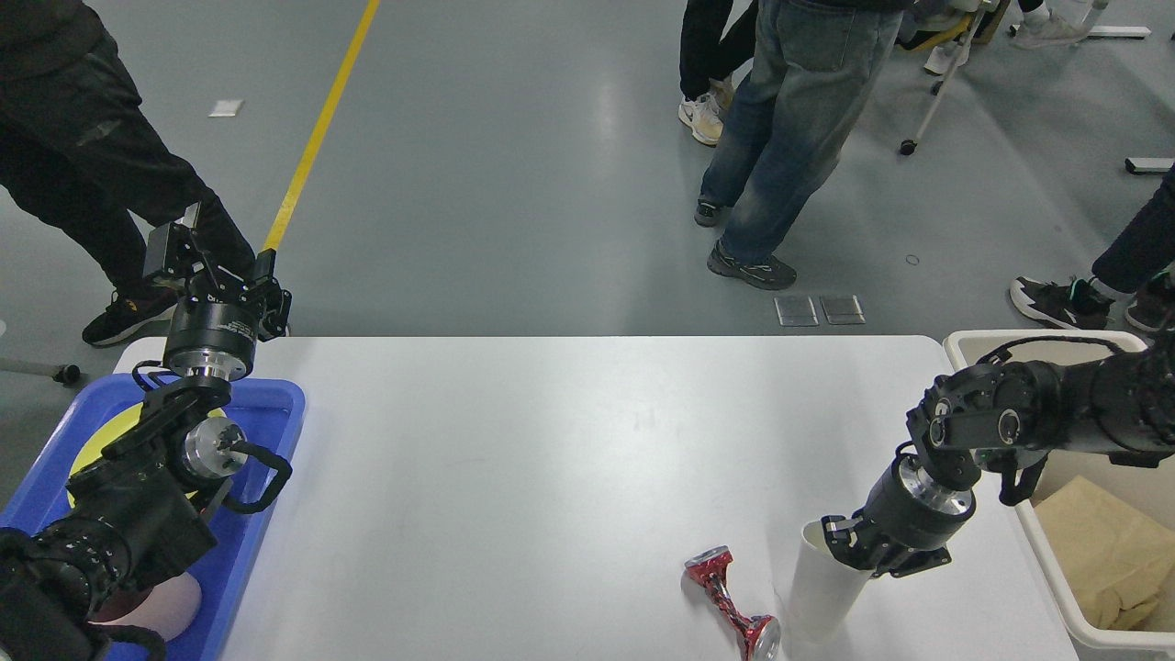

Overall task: Tidy desktop
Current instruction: 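Lift the white paper cup and drop it into the white bin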

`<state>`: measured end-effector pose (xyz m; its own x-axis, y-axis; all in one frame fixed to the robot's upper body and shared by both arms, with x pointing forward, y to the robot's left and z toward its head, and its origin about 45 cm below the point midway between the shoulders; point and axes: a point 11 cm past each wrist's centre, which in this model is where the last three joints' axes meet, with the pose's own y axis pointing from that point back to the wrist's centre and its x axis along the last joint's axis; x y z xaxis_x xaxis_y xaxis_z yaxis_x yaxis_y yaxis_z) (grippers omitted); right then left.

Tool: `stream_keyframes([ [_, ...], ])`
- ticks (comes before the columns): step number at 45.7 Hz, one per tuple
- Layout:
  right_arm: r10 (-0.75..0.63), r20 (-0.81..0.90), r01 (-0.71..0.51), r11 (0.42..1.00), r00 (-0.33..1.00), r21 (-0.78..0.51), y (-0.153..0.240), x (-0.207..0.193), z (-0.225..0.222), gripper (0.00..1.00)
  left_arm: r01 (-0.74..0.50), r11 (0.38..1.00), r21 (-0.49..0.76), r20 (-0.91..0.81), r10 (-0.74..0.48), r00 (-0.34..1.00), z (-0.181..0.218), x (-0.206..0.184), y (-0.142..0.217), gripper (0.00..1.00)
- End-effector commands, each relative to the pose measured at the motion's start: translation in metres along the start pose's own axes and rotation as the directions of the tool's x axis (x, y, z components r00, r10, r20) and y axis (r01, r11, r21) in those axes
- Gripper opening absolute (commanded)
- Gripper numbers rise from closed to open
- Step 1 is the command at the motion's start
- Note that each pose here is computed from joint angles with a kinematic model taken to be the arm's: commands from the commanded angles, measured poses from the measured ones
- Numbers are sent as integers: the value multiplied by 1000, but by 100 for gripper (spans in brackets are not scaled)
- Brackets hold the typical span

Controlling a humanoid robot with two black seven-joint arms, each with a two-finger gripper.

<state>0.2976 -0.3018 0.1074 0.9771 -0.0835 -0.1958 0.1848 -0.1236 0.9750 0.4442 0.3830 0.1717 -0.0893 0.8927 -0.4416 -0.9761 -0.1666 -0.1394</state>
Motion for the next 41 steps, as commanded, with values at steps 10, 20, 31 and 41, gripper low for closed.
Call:
stream_keyframes([
  [10, 199, 36, -201, 972, 979, 125, 73, 46, -23, 0, 1, 1000, -1, 0, -1, 1000, 0, -1, -1, 96],
  [20, 487, 150, -510, 820, 860, 259, 202, 94, -24, 0, 1, 1000, -1, 0, -1, 1000, 0, -1, 0, 96],
  [31, 711, 235, -748, 613, 662, 254, 323, 116, -2, 0, 1, 1000, -1, 0, -1, 1000, 0, -1, 0, 96],
  [41, 741, 294, -797, 568, 604, 205, 336, 114, 32, 0, 0, 1000, -2, 1, 0, 1000, 1, 0, -1, 96],
])
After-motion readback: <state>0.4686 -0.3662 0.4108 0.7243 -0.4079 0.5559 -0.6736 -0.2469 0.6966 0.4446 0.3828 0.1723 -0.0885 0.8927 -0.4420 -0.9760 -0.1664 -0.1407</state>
